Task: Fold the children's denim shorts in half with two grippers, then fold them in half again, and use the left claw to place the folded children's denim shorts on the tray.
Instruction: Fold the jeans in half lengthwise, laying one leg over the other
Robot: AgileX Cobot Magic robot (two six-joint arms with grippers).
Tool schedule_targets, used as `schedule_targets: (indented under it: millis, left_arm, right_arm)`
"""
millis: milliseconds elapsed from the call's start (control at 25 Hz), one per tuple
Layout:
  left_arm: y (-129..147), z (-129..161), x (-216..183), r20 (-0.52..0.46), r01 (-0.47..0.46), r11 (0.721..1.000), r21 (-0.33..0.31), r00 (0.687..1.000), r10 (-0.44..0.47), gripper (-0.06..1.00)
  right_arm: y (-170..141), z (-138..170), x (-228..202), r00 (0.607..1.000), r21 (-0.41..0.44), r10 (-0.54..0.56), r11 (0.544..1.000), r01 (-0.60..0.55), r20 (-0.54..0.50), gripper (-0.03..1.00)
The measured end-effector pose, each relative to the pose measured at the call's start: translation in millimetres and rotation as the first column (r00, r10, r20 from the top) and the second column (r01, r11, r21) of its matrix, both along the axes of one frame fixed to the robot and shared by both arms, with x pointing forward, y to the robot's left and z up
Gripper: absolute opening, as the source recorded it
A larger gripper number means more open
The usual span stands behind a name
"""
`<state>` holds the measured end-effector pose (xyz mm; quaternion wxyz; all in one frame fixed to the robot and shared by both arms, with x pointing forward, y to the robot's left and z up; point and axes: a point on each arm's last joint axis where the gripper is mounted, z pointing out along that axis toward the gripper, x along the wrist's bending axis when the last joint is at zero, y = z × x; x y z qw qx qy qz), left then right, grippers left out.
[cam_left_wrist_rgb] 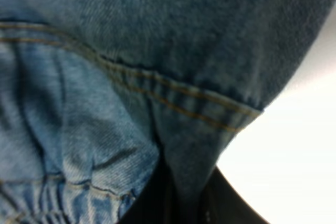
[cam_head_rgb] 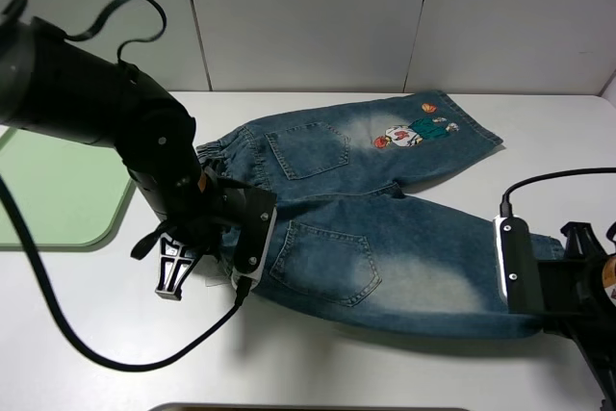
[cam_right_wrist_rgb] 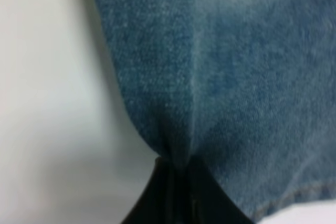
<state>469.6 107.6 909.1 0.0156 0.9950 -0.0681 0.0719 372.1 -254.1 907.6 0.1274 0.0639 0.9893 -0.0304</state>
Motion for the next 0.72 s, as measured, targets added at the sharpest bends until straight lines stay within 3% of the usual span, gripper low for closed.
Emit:
schedule_targets:
  millis: [280, 520, 720]
  left_arm:
    - [12, 38, -12, 0.005, -0.02, 1.0, 0.006, 1.0, 0.02, 0.04]
    - [22, 66, -23, 0.01, -0.031, 0.999, 0.008, 0.999, 0.031, 0.04]
    - [31, 88, -32, 0.044, -0.034, 0.999, -0.015, 0.998, 0.035, 0.04]
  right_arm:
    - [5, 51, -1, 0.983, 0.148, -0.176, 0.975, 0.166, 0.057, -0.03]
    - [10, 88, 1, 0.972, 0.211, -0.232, 0.953, 0.218, 0.044, -0.03]
    - [12, 108, 2, 0.968, 0.213, -0.251, 0.946, 0.245, 0.005, -0.03]
